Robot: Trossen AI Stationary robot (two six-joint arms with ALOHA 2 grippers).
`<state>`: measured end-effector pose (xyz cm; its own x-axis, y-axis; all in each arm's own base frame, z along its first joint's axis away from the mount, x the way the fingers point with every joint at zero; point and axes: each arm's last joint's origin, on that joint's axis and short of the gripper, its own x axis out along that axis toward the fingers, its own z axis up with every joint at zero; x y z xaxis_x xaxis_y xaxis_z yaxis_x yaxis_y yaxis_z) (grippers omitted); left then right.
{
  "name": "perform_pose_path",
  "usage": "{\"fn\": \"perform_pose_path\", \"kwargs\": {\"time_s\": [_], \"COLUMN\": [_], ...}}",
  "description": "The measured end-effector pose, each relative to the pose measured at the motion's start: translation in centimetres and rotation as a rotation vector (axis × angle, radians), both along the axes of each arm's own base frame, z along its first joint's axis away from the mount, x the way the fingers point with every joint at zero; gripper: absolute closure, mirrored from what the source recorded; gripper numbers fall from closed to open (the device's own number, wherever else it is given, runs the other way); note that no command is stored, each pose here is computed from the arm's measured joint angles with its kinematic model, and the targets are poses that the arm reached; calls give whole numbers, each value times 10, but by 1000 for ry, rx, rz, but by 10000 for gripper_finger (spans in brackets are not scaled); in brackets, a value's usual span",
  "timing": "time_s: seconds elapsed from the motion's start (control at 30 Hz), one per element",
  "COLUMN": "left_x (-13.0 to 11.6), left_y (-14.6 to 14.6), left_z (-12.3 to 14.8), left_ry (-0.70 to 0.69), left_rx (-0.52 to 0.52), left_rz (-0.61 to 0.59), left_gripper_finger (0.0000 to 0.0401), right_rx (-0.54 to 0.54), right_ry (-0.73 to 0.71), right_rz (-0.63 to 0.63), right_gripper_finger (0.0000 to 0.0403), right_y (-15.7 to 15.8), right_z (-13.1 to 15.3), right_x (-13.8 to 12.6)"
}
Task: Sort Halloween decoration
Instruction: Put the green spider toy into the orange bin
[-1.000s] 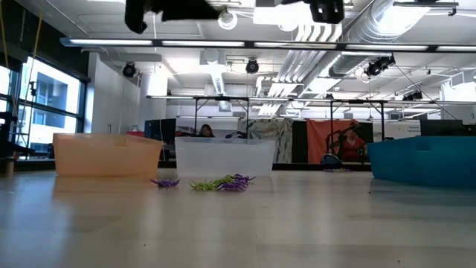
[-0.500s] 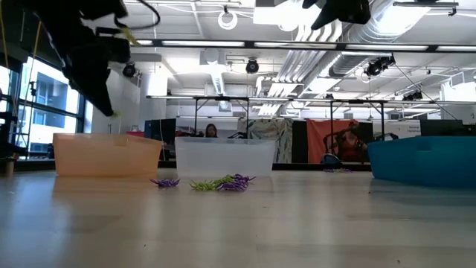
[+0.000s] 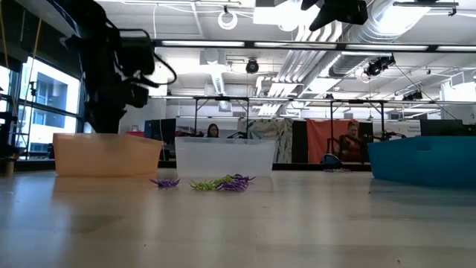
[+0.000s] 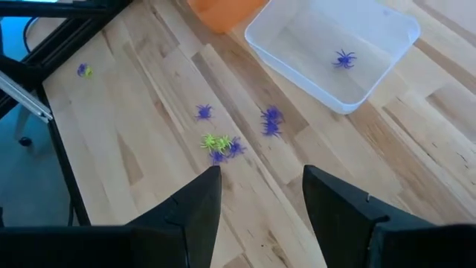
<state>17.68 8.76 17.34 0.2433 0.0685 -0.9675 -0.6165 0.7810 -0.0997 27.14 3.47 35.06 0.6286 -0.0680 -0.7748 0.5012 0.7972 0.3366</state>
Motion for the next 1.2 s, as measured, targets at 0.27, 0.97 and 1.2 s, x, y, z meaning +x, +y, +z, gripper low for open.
{"fn": "perform_pose_path", "kwargs": {"time_s": [0.27,0.97,1.2], "left_x": [12,-6,-11], "left_y": [8,-1,-9], "left_z": [-18,38,117], "left_ry": [28,-83,-415], "left_rx": [-5,83,145], "left_rz": [-6,-15,-10], "left_gripper_finger": [401,238,218], "right_rx": [-20,-10,-44], "right_ry": [-6,-16,-47], "right_rz": [-33,-44,-104], "right_gripper_finger": [217,217,217], "right_y": [-1,-1,-3], "right_z": [0,1,2], "right_x": [0,1,2]}}
